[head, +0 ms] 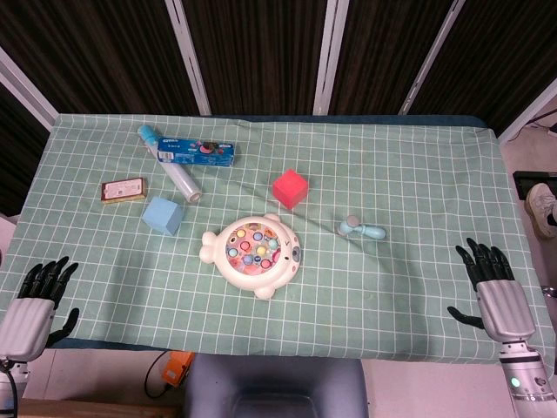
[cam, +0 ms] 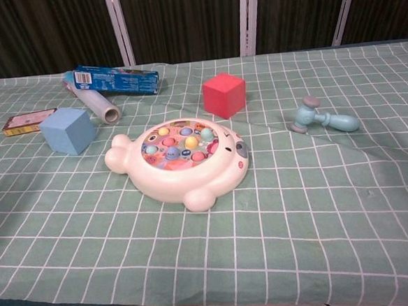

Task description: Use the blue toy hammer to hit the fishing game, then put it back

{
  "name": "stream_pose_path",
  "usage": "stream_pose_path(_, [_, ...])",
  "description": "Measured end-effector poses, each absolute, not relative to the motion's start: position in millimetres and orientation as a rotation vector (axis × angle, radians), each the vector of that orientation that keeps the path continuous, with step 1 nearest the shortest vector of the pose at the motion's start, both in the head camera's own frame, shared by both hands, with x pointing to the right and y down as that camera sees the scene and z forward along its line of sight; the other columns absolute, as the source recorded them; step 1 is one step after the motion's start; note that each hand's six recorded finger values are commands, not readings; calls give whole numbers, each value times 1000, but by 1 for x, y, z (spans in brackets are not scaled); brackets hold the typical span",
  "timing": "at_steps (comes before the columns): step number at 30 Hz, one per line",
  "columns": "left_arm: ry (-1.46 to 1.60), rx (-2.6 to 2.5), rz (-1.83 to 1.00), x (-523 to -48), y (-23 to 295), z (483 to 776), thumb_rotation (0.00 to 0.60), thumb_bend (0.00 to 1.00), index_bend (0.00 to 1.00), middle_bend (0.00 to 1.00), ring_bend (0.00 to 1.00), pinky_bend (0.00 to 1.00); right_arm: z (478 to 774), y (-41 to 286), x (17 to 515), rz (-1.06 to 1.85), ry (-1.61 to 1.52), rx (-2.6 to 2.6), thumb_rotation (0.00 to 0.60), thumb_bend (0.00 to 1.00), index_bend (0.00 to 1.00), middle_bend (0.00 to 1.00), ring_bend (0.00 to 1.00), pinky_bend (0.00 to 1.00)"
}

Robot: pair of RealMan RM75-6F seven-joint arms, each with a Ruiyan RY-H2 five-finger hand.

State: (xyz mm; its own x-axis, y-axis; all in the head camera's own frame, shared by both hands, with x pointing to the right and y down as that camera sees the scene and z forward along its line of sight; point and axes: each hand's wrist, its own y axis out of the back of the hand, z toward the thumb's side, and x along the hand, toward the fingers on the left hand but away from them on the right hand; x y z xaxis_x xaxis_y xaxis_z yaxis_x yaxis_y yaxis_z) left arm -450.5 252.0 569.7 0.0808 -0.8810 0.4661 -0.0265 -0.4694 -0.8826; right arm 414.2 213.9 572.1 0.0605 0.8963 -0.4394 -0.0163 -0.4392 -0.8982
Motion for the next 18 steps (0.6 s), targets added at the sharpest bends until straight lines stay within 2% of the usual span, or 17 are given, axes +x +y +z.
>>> stream_pose_path(5, [925,-1624,-1482,-452,252,568,600,416,0,0,0,68,572,211,412,1459,-933,-1573,600,213,21,10,0,0])
stream_pose_path(9, [940,-1633,-1476,-453,252,567,600,416,0,0,0,68,578,200,409,1411,-1002,-1604,600,212,154,114,0,44])
stream_pose_path(15, [930,-1648,-1487,-454,251,569,600,417,0,0,0,69,604,151,406,1377,-1106,-1644,600,215,300,215,21,51])
stream_pose_path(18, [924,-1651,-1488,-452,252,569,600,417,0,0,0,68,614,122,391,1369,-1097,-1645,600,268,386,274,63,58])
